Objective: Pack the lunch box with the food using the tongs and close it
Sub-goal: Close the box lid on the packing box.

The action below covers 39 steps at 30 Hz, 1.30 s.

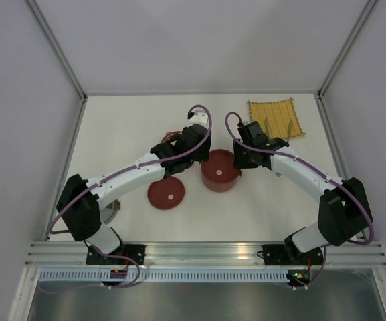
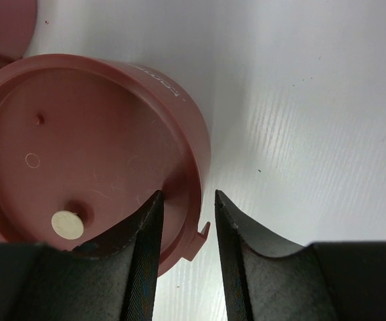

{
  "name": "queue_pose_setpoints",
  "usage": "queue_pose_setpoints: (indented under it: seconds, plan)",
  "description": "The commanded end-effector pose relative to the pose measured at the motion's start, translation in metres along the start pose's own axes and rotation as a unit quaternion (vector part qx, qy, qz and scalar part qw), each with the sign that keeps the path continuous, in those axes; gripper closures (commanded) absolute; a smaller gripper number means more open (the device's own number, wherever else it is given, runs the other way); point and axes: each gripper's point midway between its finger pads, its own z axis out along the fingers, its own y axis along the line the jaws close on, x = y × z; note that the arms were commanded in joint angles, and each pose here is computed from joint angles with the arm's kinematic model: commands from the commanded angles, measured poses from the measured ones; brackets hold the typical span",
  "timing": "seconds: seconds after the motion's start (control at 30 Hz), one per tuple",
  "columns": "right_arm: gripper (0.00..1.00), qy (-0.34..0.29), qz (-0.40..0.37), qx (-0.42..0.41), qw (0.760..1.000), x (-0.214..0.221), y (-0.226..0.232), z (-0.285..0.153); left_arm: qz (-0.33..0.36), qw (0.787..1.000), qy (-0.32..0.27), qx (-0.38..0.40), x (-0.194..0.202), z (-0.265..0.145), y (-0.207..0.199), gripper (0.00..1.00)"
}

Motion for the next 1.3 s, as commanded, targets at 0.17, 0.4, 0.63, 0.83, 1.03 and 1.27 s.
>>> queue_pose_setpoints:
  seconds: [0.17,0.4,0.63,0.83,1.03,1.27]
  plan:
    - [0.57,0.043,-0.018,0.038,0.998,0.019,-0.015,0.007,0.030,0.999,0.042,0.003,0.026,0.027,-0.007,0.48]
    - [0.57,0.042,-0.014,0.046,0.998,0.021,-0.018,0.007,0.075,0.988,0.128,-0.050,0.089,0.055,0.013,0.48]
    - [0.56,0.052,-0.024,0.051,0.997,0.024,-0.020,0.012,0.068,0.983,0.164,-0.050,0.111,0.060,0.012,0.46]
    - [0.55,0.049,-0.031,0.051,0.997,0.020,-0.021,0.008,0.007,0.969,0.237,-0.063,0.159,0.050,0.030,0.48]
    - [0.55,0.079,-0.024,0.051,0.995,0.041,-0.023,0.016,0.022,0.959,0.266,-0.098,0.199,0.034,0.062,0.52]
    - [0.57,0.101,-0.014,0.047,0.994,0.062,-0.025,0.014,0.058,0.959,0.256,-0.106,0.201,0.029,0.070,0.53]
